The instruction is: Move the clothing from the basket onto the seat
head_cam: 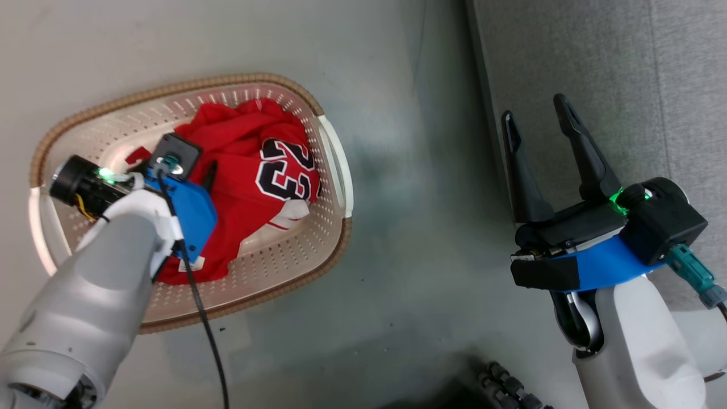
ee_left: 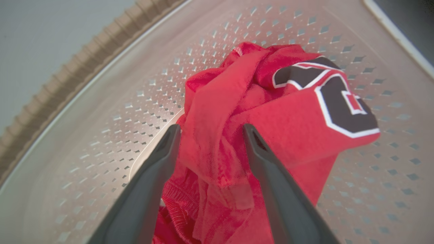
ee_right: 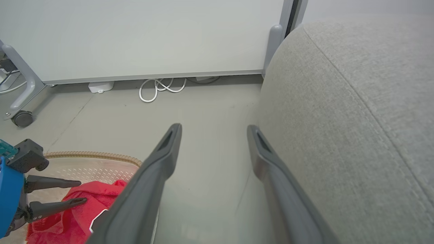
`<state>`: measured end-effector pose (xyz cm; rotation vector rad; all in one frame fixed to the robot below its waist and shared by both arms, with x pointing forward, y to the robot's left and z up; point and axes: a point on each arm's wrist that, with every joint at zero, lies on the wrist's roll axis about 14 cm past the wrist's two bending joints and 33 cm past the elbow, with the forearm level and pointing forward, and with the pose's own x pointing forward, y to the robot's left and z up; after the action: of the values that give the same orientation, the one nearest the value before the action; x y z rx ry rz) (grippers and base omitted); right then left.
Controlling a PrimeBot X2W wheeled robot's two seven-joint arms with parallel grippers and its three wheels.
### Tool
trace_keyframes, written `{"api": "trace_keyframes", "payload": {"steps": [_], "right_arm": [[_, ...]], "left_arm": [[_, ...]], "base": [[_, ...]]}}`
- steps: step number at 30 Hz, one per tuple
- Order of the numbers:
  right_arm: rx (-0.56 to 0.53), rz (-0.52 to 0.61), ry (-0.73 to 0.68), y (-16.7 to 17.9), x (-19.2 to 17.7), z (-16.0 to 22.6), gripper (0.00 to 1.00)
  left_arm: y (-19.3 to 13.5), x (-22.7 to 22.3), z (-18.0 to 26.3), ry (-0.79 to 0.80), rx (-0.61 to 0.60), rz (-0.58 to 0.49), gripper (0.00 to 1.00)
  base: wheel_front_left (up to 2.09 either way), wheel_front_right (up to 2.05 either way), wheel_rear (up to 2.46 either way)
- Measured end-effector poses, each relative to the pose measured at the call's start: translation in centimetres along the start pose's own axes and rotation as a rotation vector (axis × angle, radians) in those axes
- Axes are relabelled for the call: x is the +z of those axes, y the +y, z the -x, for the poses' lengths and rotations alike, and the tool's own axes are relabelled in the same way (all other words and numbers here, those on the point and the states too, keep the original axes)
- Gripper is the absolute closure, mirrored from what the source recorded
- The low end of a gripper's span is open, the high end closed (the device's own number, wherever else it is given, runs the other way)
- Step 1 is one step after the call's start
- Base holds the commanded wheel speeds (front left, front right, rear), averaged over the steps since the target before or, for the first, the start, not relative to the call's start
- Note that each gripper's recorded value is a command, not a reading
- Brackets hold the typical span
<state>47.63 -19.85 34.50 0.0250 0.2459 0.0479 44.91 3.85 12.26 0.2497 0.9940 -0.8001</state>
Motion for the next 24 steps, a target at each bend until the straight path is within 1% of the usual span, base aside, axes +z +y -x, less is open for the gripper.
{"api": "trace_keyframes", "payload": {"steps": [8, 10, 17, 18, 19, 24], "right_arm": [[0.001, -0.006, 0.063, -0.1, -3.1, -0.5, 0.00], [0.001, -0.008, 0.074, -0.1, -3.6, -0.7, 0.00], [-0.005, -0.009, 0.093, -0.4, -4.9, -1.0, 0.00], [-0.005, -0.009, 0.094, -0.4, -4.9, -1.0, 0.00], [-0.005, -0.010, 0.094, -0.4, -4.9, -1.0, 0.00], [-0.002, -0.016, 0.089, -0.3, -4.8, -1.1, 0.00]], "left_arm": [[0.9, -3.0, -2.8, 0.112, -0.009, 0.010, 0.00], [0.7, -4.0, -3.4, 0.148, -0.017, 0.036, 0.00], [-0.2, -5.5, -5.1, 0.189, -0.057, 0.005, 0.00], [-0.4, -5.4, -5.2, 0.182, -0.061, 0.005, 0.53], [-0.5, -5.2, -5.3, 0.176, -0.065, 0.000, 1.00], [-0.9, -4.7, -5.2, 0.160, -0.074, -0.011, 1.00]], "base": [[0.00, 0.00, 0.00], [0.00, 0.00, 0.00], [0.00, 0.00, 0.00], [0.00, 0.00, 0.00], [0.00, 0.00, 0.00], [0.00, 0.00, 0.00]]}}
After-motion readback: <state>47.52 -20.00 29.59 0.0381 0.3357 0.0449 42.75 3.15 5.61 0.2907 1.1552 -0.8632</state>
